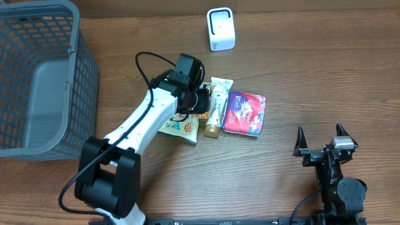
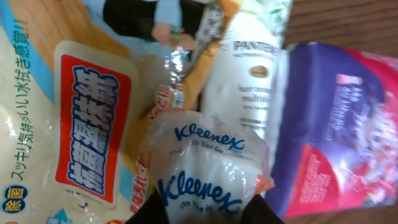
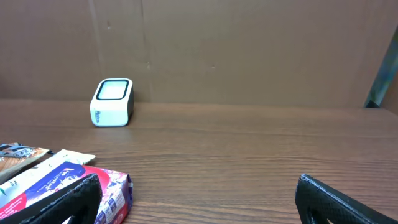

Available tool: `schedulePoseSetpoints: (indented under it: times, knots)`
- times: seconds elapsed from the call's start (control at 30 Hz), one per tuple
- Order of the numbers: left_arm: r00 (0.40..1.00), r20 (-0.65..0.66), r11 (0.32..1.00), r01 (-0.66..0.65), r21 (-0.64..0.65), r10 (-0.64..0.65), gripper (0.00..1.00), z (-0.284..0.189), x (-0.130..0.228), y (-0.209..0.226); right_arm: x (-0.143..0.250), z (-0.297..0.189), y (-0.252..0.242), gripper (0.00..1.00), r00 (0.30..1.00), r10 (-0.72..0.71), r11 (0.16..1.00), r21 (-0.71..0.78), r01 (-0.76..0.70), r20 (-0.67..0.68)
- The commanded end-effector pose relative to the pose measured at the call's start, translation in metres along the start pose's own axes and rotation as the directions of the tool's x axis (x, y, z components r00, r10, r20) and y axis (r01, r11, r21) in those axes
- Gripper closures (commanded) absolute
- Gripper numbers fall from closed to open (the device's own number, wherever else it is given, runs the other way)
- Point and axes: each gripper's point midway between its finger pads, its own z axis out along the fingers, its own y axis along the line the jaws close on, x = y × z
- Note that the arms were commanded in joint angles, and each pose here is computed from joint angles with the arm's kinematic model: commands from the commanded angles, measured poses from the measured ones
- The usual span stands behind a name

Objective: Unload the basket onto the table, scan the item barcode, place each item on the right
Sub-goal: 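Carry the Kleenex pack past the scanner and lower it onto the items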

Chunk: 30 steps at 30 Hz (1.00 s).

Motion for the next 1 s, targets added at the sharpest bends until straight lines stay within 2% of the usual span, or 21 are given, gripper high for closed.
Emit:
schedulePoseSetpoints:
  times: [0.0, 0.2, 0.3, 0.4, 0.43, 0.5, 0.63, 0.7, 0.8, 0.87, 0.93, 0.97]
  knots:
    - [1.0, 0.002, 0.999, 0.026, -0.038, -0.026, 0.74, 0.01, 0.0, 0.009, 0.002, 0.0, -0.001, 0.0, 1.0, -0.001, 1.0, 0.005, 0.001, 0.003]
    - [0.999, 0.035, 0.999, -0.027, 0.044, 0.025, 0.67, -0.002, -0.016, -0.013, 0.002, 0.0, -0.001, 0.0, 1.0, -0.001, 1.0, 0.005, 0.001, 0.003]
    - [0.996, 0.062, 0.993, -0.065, 0.094, 0.059, 0.6, -0.02, -0.031, -0.03, 0.002, 0.0, -0.001, 0.0, 1.0, -0.001, 1.0, 0.005, 0.001, 0.003]
    - [0.993, 0.089, 0.991, -0.082, 0.102, 0.074, 0.57, -0.04, -0.045, -0.04, 0.002, 0.0, -0.001, 0.0, 1.0, -0.001, 1.0, 0.005, 0.001, 0.003]
    - [0.993, 0.093, 0.991, -0.086, 0.102, 0.077, 0.56, -0.045, -0.048, -0.042, 0.002, 0.0, -0.001, 0.0, 1.0, -0.001, 1.0, 0.005, 0.001, 0.003]
    - [0.992, 0.103, 0.993, -0.088, 0.083, 0.08, 0.47, -0.055, -0.053, -0.042, 0.002, 0.0, -0.001, 0.0, 1.0, -0.001, 1.0, 0.005, 0.001, 0.003]
    - [0.989, 0.124, 0.997, -0.076, -0.007, 0.076, 0.46, -0.064, -0.06, -0.029, 0.002, 0.0, -0.001, 0.0, 1.0, -0.001, 1.0, 0.005, 0.001, 0.003]
    - [0.989, 0.126, 0.997, -0.07, -0.02, 0.072, 0.5, -0.07, -0.062, -0.027, 0.002, 0.0, -0.001, 0.0, 1.0, -0.001, 1.0, 0.005, 0.001, 0.003]
    - [0.99, 0.121, 0.997, -0.066, -0.029, 0.069, 0.61, -0.076, -0.062, -0.026, 0.002, 0.0, -0.001, 0.0, 1.0, -0.001, 1.0, 0.005, 0.001, 0.003]
    - [0.993, 0.097, 0.998, -0.059, -0.038, 0.062, 0.75, -0.073, -0.057, -0.023, 0.002, 0.0, -0.001, 0.0, 1.0, -0.001, 1.0, 0.005, 0.001, 0.003]
    - [0.997, 0.068, 0.997, -0.033, -0.073, 0.038, 0.93, -0.065, -0.049, -0.015, 0.002, 0.0, -0.001, 0.0, 1.0, -0.001, 1.0, 0.005, 0.001, 0.003]
    - [0.999, 0.05, 0.995, -0.007, -0.103, 0.012, 0.96, -0.06, -0.043, -0.008, 0.002, 0.0, -0.001, 0.0, 1.0, -0.001, 1.0, 0.005, 0.001, 0.003]
